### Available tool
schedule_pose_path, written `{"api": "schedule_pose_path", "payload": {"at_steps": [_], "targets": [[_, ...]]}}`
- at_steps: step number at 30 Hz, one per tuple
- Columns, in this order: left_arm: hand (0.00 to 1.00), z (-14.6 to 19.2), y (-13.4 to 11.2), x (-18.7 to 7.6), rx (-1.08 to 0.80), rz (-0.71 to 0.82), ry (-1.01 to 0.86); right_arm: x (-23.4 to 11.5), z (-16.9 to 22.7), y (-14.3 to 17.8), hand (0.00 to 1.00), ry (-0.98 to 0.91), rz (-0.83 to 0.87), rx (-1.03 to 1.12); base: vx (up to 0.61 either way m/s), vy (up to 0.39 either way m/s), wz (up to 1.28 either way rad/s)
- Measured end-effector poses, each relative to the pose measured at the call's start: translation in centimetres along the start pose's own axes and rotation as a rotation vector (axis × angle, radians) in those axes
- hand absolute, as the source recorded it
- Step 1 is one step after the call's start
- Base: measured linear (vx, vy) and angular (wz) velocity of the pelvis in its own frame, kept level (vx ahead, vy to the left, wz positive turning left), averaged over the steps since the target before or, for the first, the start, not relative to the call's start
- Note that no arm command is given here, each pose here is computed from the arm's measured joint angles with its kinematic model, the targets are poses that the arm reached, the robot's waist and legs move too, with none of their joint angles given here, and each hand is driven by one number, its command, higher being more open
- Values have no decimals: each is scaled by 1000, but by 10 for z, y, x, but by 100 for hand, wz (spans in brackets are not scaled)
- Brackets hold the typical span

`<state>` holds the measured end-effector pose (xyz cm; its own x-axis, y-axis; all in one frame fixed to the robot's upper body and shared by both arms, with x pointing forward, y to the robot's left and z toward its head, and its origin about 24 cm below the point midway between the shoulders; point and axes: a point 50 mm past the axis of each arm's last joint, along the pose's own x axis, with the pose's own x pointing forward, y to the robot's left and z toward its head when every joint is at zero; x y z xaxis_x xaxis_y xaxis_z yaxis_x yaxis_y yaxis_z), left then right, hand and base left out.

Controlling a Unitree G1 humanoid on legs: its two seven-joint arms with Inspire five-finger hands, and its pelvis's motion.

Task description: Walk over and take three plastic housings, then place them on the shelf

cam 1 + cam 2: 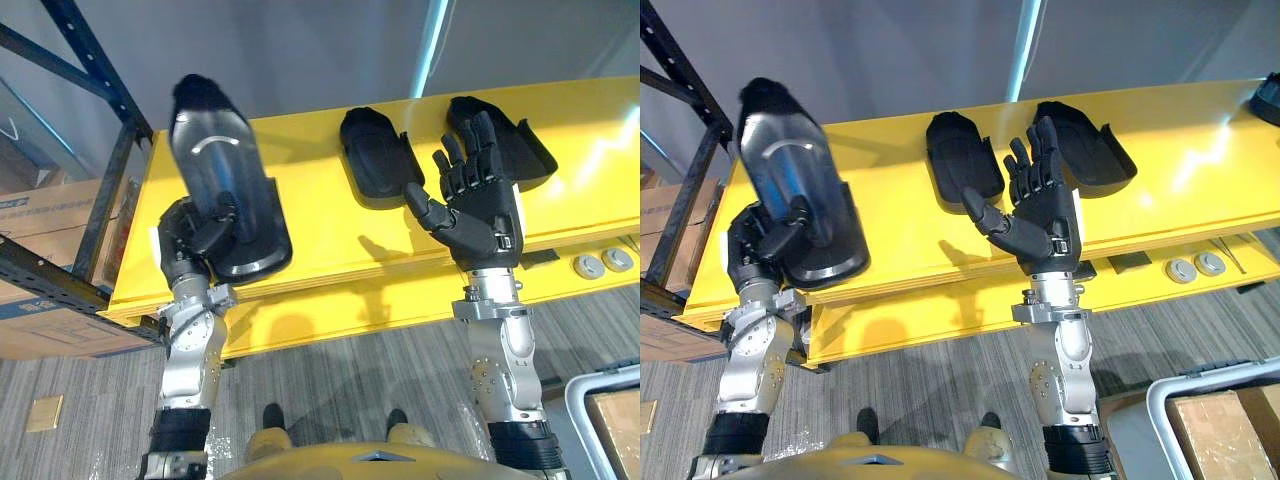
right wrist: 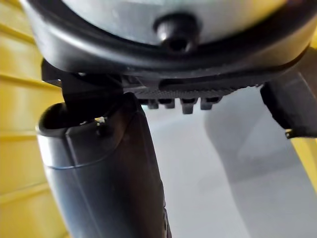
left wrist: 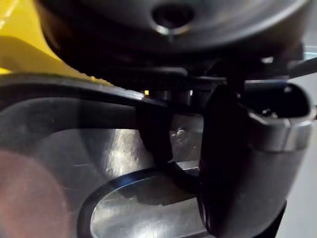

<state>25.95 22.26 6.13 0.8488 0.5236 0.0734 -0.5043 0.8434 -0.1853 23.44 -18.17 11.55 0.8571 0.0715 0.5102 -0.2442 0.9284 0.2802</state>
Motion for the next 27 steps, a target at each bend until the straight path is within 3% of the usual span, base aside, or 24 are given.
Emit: {"api": "schedule_pose_path", "payload": {"at_steps": [5,15,27], "targets": [[0,12,7,34,47,80,-40,3,3,-2,100,19,67,-34,-34,4,-12],[0,48,-15,91,223,-102,-75,26,9,16,100,8,252,-44,-13,2,-4],[0,76,-4,126,353,1,-14,29,5,40,100,47,378,34,-17,-1,-4]]}}
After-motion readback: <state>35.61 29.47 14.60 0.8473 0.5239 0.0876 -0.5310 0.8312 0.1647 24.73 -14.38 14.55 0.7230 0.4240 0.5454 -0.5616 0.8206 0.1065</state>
